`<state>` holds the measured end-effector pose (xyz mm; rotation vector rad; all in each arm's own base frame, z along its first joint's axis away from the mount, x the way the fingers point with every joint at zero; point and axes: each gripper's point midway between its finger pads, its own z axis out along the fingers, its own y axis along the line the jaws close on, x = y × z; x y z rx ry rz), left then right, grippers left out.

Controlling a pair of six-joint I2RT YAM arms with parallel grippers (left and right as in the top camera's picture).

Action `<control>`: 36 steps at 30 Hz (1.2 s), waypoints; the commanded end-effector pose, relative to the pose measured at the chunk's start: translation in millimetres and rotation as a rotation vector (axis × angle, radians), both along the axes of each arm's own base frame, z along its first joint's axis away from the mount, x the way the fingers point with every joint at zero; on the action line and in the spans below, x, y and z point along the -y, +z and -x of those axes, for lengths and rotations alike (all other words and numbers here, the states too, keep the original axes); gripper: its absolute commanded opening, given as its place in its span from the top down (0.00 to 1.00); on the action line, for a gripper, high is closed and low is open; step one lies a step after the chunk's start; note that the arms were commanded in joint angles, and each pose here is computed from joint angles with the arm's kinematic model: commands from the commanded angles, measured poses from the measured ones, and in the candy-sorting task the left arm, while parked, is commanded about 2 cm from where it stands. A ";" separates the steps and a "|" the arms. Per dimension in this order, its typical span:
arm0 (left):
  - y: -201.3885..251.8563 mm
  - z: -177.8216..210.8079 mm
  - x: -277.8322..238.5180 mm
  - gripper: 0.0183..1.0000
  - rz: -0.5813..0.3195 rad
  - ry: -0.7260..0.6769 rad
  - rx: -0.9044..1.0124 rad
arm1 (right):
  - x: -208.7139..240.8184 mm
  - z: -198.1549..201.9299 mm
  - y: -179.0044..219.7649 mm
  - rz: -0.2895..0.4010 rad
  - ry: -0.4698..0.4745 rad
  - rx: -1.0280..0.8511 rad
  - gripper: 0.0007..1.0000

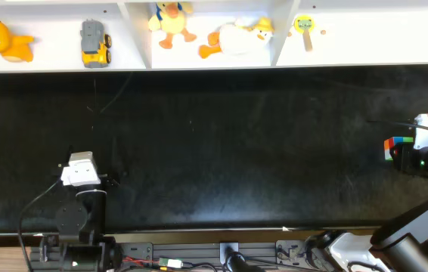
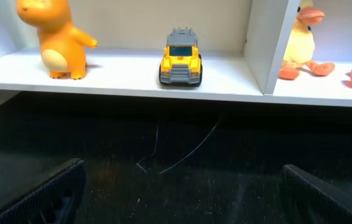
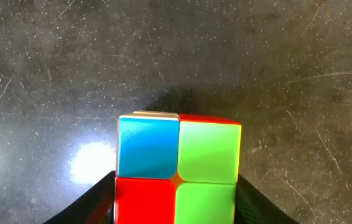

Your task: Store Toys

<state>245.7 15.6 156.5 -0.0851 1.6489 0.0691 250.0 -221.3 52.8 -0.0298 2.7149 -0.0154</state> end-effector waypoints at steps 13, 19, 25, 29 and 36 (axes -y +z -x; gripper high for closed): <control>1.6 0.7 -1.2 0.00 -0.023 0.007 0.007 | 5.6 -0.6 46.8 0.116 -0.048 0.077 0.51; 1.6 0.7 -1.1 0.00 -0.023 0.006 0.007 | 1.7 -8.6 68.9 0.140 -0.040 0.109 0.50; 1.6 0.7 -1.2 0.00 -0.023 0.007 0.007 | -4.6 -33.6 105.6 0.147 -0.032 0.161 0.52; 1.6 0.7 -1.2 0.00 -0.023 0.007 0.007 | -7.7 -52.5 130.3 0.170 -0.017 0.213 0.49; 1.6 0.7 -1.2 0.00 -0.023 0.007 0.007 | -14.1 -76.9 152.2 0.174 0.010 0.251 0.48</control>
